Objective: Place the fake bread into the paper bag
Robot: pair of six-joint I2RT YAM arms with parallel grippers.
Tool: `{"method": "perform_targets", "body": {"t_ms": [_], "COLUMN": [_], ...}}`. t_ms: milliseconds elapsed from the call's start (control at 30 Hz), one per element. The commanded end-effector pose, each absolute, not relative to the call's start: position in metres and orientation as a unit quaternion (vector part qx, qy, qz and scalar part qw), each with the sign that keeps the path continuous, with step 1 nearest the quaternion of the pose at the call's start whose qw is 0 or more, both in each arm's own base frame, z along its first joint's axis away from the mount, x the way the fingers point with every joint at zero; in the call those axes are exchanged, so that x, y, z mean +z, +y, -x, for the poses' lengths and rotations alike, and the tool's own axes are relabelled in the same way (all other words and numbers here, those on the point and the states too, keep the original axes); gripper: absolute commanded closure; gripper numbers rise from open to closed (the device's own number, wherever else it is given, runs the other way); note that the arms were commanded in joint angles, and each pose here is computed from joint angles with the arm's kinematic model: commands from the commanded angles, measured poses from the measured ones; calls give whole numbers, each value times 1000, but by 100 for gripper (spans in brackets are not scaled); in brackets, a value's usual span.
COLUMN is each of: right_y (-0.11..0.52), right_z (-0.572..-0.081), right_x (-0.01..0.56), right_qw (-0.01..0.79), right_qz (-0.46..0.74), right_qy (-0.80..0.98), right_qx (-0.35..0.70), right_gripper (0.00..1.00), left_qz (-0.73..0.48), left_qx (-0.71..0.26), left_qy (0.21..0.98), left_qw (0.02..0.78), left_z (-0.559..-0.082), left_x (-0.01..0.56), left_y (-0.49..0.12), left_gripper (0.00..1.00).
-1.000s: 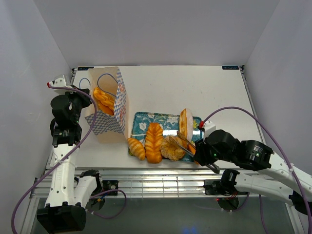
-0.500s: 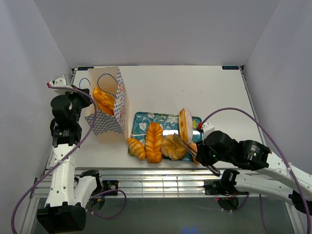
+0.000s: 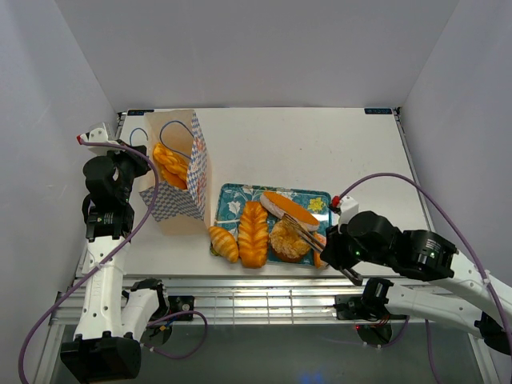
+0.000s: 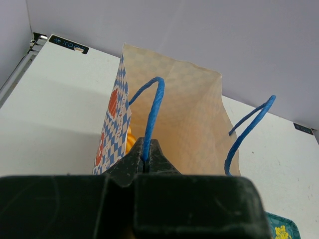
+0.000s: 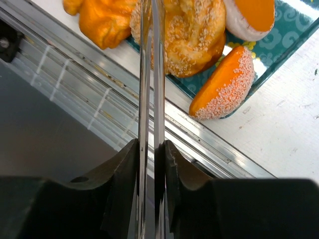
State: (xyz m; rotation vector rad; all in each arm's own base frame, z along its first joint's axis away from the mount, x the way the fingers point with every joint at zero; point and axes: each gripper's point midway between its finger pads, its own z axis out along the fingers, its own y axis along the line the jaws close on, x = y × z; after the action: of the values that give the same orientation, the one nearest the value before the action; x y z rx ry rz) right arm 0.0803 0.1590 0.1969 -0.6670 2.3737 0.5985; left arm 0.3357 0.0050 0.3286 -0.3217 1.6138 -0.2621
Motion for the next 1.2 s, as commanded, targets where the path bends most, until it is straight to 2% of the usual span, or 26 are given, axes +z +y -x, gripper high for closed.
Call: {"method": "perform_targets", "body": {"t_ms": [0, 300, 533, 1000, 1067, 1167], "right_y": [166, 140, 133, 146, 147, 150], "right_z": [-86, -91, -92, -95, -96, -96], "right_x": [239, 214, 199, 167, 168, 175], "right_qw": [352, 342, 342, 321, 323, 327], "right_qz": [232, 187, 160, 168, 166, 165], "right_qy": [862, 895, 902, 911, 911, 908], "right_qx": [280, 217, 209, 195, 196, 206], "right_gripper": [66, 48, 45, 44, 47, 58], "left_qz": [141, 139, 139, 136, 137, 137], "left_qx": [-112, -114, -116, -118, -117, -116], "left_qy": [720, 720, 721, 723, 722, 722], "left_qw": [670, 671, 669, 667, 668, 668], "left_z": [-332, -332, -333, -333, -333, -333], "left_x": [325, 325, 324, 323, 324, 324], "left_y": [5, 4, 3, 1, 1, 2], "left_gripper": [100, 100, 100, 100, 100, 100]}}
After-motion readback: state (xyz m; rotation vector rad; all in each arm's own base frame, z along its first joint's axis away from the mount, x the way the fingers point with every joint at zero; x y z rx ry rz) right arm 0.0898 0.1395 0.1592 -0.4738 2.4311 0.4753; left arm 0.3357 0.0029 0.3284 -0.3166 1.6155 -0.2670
